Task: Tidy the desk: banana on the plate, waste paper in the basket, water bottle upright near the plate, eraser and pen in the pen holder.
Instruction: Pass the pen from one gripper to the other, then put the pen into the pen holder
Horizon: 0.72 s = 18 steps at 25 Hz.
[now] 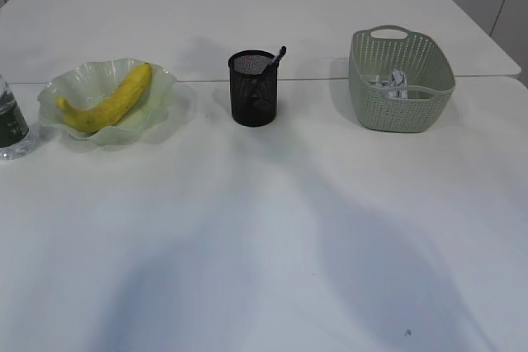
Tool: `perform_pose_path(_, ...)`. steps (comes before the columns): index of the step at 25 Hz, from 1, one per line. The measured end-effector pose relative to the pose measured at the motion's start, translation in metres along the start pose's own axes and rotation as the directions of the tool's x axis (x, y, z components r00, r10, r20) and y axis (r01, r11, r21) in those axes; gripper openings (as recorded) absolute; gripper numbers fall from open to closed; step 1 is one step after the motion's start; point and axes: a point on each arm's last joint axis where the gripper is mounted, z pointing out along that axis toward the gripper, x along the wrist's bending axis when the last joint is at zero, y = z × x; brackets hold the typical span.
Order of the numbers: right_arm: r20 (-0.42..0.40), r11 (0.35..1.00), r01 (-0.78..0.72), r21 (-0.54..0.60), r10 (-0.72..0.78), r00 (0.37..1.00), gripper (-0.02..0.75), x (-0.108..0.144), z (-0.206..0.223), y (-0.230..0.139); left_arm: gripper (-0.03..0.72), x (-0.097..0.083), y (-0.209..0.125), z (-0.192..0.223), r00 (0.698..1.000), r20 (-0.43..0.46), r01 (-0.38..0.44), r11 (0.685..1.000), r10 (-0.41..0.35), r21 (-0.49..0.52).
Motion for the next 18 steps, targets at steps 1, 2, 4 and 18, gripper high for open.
perform_pose_path(1,0.01,1.0,0.005,0.011,-0.005,1.0,0.085,-0.005,0.0,-0.004,0.363,0.004,-0.001,0.0,1.0,-0.007,0.009,1.0,-0.009,0.001)
perform_pose_path(2,0.022,1.0,0.011,0.024,-0.011,1.0,0.085,-0.009,0.0,-0.009,0.361,0.007,-0.002,-0.001,1.0,-0.014,0.015,1.0,-0.015,0.002)
perform_pose_path(4,0.034,0.998,0.018,0.068,-0.021,0.999,0.085,-0.013,0.0,-0.024,0.361,0.011,-0.003,-0.001,1.0,-0.021,0.024,1.0,-0.024,0.002)
perform_pose_path(18,0.025,0.974,0.051,0.222,-0.057,0.998,0.085,-0.014,-0.003,-0.077,0.353,0.017,-0.005,-0.002,0.999,-0.043,0.008,1.0,-0.007,0.011)
